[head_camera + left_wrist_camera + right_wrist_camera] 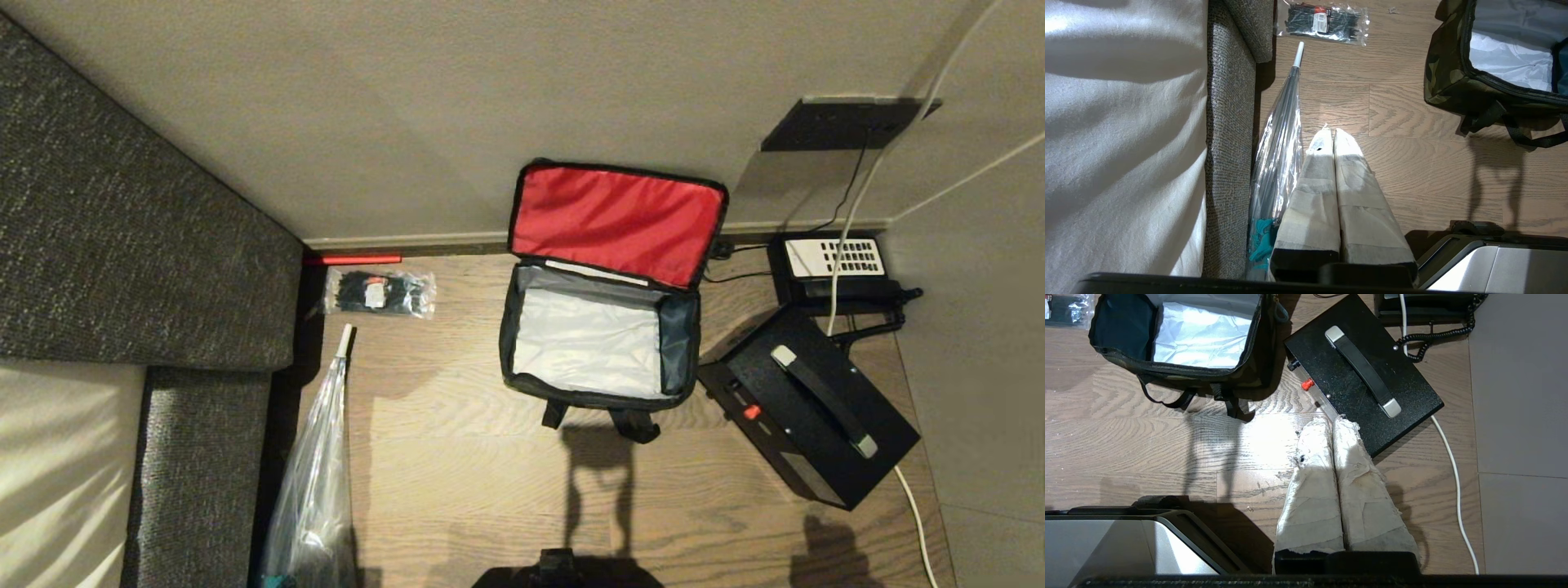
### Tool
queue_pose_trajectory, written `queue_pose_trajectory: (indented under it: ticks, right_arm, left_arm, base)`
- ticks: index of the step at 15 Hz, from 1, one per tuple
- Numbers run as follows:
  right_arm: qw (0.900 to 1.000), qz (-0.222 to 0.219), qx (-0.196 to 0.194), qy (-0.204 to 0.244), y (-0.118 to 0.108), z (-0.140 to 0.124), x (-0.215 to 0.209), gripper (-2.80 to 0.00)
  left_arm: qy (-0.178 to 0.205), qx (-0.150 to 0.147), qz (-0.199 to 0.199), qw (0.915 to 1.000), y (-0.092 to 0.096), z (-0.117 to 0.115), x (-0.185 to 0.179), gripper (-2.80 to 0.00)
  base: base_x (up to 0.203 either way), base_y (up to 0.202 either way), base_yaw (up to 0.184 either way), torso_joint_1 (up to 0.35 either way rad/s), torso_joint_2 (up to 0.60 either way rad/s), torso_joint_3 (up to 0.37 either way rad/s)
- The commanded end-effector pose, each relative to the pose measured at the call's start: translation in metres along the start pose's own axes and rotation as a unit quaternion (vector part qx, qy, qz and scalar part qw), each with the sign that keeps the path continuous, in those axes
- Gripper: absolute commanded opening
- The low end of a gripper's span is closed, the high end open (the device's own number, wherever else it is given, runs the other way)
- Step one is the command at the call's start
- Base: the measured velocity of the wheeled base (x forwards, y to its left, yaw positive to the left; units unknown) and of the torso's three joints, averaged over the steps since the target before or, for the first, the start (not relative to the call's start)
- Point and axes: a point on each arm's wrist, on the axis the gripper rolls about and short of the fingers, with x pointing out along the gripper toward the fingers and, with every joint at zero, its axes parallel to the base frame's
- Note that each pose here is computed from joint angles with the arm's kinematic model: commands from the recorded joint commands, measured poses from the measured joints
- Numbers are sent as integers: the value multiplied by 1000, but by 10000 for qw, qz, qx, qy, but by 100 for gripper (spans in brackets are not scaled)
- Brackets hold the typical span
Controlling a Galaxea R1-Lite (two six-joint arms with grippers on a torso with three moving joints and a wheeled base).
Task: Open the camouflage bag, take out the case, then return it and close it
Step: Grip the handle again
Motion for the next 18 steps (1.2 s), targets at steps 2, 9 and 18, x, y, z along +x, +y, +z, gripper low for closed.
queue_pose_trajectory:
  ticks: [2,9,18]
  right_arm:
    - [10000,5,-4,3,0,0,0,-280]
    - [10000,5,-6,3,0,0,0,-280]
    - [10000,5,-6,3,0,0,0,-280]
  left_arm:
    - [7,-4,4,10000,0,-1,0,-280]
    - [7,-4,2,10000,0,-1,0,-280]
    - [7,-4,2,10000,0,-1,0,-280]
  base:
    - [0,0,0,0,0,0]
    - [0,0,0,0,0,0]
    - [0,0,0,0,0,0]
